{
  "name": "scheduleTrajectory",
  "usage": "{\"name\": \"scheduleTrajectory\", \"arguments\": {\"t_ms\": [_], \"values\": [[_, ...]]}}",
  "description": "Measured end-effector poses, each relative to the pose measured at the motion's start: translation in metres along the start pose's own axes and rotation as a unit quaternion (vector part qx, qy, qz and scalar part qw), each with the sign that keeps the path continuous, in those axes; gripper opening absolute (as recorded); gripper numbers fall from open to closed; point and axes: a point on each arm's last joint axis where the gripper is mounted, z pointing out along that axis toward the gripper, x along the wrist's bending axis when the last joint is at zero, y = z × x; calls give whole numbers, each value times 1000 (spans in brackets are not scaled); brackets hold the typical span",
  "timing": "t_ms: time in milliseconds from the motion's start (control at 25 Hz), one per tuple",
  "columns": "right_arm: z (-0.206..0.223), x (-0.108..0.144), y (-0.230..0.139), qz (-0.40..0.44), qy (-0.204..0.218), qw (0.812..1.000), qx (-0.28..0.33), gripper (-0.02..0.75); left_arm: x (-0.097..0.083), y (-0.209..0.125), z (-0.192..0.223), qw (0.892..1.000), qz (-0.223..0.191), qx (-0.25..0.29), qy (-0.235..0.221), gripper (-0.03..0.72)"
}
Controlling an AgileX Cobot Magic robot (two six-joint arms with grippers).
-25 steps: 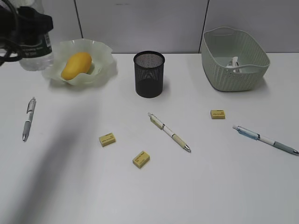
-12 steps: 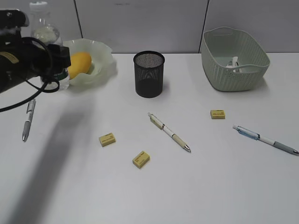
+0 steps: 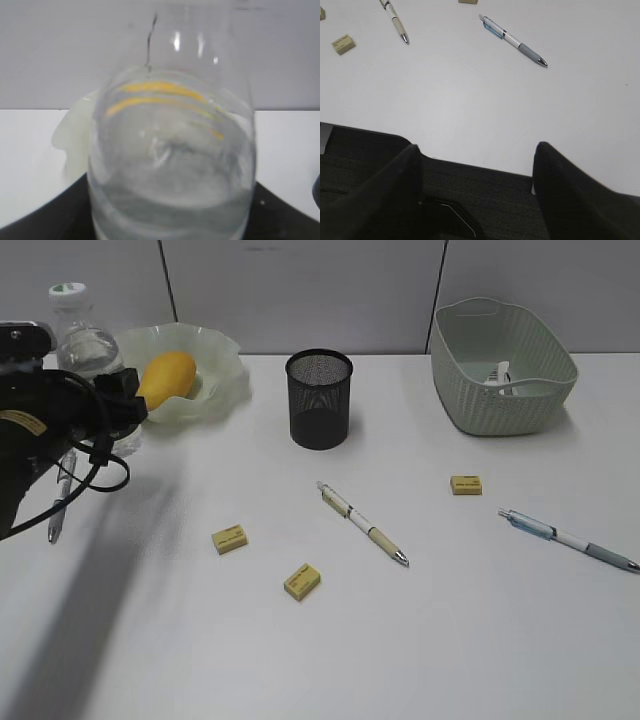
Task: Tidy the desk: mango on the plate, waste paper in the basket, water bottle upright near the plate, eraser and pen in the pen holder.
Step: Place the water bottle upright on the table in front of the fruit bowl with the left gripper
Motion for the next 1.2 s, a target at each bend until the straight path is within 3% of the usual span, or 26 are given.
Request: {"name": "scheduleTrajectory", "arguments": {"t_ms": [560,1200], "values": [[0,0,1,-1,0,1000,-4,543,22,-36,15,1000,-6,-6,27,490],[0,0,1,-2,-1,1000,-5,542,17,-53,31,1000,0,4,-2,490]]}}
